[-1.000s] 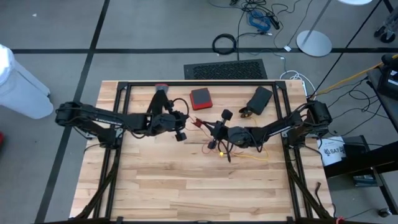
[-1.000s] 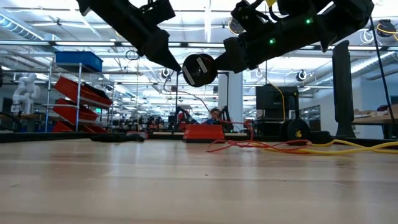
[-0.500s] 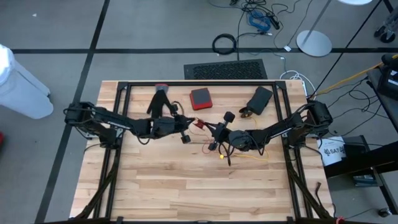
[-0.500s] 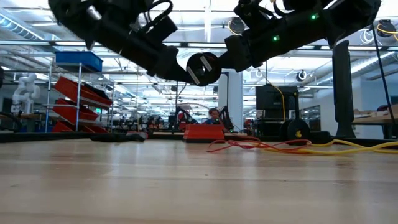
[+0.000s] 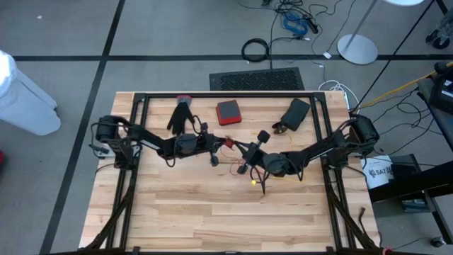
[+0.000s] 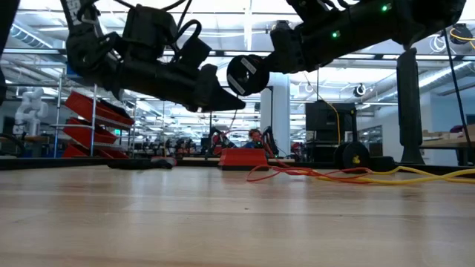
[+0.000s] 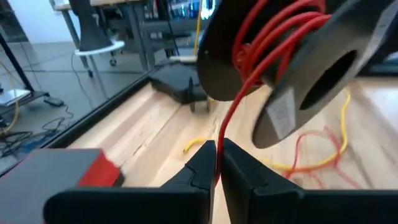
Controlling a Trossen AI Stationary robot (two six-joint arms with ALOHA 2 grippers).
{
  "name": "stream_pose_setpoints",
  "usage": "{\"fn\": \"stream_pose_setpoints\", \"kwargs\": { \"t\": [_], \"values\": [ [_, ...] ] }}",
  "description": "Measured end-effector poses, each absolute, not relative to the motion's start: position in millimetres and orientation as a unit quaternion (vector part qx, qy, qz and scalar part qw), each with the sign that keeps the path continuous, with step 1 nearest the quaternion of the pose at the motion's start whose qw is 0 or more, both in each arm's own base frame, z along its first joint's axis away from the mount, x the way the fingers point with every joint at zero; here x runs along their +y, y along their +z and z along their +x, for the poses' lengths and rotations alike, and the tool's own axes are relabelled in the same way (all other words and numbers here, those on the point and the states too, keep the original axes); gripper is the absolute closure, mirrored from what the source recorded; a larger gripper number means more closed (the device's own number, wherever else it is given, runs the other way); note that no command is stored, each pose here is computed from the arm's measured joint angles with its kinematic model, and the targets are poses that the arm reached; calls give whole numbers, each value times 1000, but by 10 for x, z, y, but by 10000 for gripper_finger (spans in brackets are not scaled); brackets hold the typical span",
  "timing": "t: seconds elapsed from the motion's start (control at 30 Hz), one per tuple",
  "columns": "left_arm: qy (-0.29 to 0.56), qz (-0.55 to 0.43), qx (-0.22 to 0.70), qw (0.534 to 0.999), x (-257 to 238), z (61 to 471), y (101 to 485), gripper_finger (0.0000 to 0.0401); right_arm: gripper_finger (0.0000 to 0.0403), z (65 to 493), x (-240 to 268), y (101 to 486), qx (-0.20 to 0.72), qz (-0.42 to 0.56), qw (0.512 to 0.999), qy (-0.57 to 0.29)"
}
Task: Coil cords
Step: Coil the red wire onto the spool
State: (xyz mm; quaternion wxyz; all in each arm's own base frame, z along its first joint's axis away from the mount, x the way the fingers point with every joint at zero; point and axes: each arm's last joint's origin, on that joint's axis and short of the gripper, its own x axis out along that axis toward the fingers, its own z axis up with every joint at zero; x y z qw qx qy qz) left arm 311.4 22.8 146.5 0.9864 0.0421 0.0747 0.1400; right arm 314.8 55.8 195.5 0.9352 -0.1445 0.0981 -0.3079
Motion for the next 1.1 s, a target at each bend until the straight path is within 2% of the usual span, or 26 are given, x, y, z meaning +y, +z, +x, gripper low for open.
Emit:
{"fn": "stream_pose_setpoints", "kwargs": {
  "t": [0.23, 0.57, 1.1],
  "values": [
    [131, 5, 21, 991, 167, 3190, 1256, 372, 403, 3125, 672, 2016, 72, -139, 938, -309],
    [125, -53, 31, 990, 96, 3208, 824, 372, 403, 3080, 806, 2015, 74, -145, 935, -315],
    [125, -51, 28, 990, -171, 3329, 622, 372, 403, 3055, 805, 1971, 87, -153, 929, -326]
  ]
}}
